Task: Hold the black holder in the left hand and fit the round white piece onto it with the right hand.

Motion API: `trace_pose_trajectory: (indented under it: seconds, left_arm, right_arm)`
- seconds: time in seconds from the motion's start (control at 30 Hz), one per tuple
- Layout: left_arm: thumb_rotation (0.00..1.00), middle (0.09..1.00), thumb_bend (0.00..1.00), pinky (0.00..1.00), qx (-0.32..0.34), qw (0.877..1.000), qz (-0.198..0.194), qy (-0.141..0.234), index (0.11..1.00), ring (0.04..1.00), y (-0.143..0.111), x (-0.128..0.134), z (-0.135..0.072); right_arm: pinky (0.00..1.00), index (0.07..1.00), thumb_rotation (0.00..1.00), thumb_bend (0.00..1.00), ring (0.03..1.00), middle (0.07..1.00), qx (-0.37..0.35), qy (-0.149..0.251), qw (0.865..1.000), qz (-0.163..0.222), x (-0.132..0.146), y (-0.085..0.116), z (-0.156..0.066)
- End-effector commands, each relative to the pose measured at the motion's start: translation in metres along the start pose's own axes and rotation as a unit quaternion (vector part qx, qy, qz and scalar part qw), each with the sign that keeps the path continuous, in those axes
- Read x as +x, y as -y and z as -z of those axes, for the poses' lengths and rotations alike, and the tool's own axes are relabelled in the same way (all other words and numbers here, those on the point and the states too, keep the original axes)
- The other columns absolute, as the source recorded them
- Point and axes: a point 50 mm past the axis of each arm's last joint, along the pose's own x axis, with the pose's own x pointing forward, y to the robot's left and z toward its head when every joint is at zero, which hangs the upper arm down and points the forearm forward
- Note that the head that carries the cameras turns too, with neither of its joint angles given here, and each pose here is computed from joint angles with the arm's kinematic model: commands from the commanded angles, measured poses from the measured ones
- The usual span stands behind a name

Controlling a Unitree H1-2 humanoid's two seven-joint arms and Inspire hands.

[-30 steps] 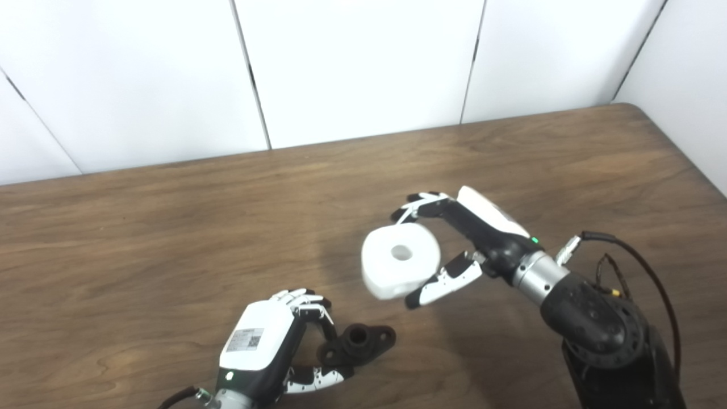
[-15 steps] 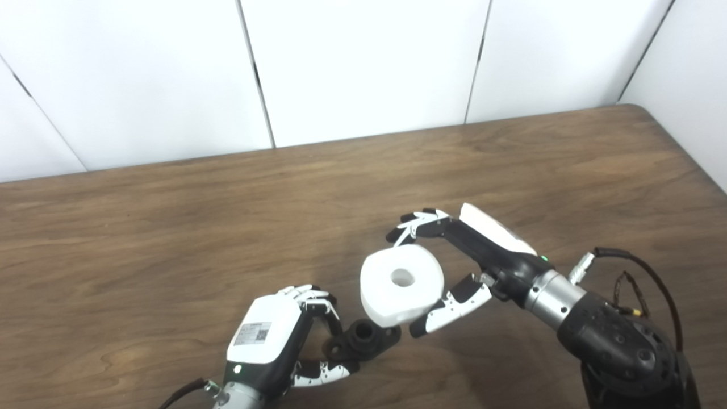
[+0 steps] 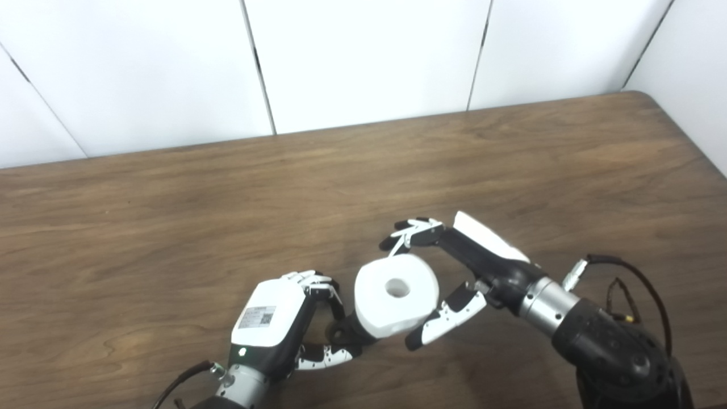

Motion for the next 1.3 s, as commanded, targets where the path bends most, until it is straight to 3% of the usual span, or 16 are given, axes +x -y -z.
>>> trace_pose_trajectory:
  seconds: [0.0, 0.7, 1.27]
  left_arm:
    - [0.05, 0.766, 0.52, 0.85, 0.002, 0.999, 0.041, -0.009, 0.485, 0.839, 0.010, -0.001, 0.000]
    - [0.05, 0.766, 0.52, 0.85, -0.003, 0.999, 0.038, -0.004, 0.485, 0.838, 0.010, -0.003, -0.006]
    - [0.05, 0.768, 0.52, 0.85, 0.001, 0.999, 0.039, -0.007, 0.485, 0.843, 0.009, 0.000, -0.008]
  right_arm:
    - [1.00, 0.481, 0.14, 0.52, 0.932, 0.788, -0.016, 0.035, 0.999, 0.027, 0.000, 0.003, -0.007]
    - [1.00, 0.482, 0.14, 0.52, 0.930, 0.787, -0.050, 0.047, 0.997, 0.029, 0.021, -0.026, 0.003]
    - [1.00, 0.481, 0.14, 0.52, 0.930, 0.786, -0.042, 0.039, 0.998, 0.014, 0.020, -0.034, 0.005]
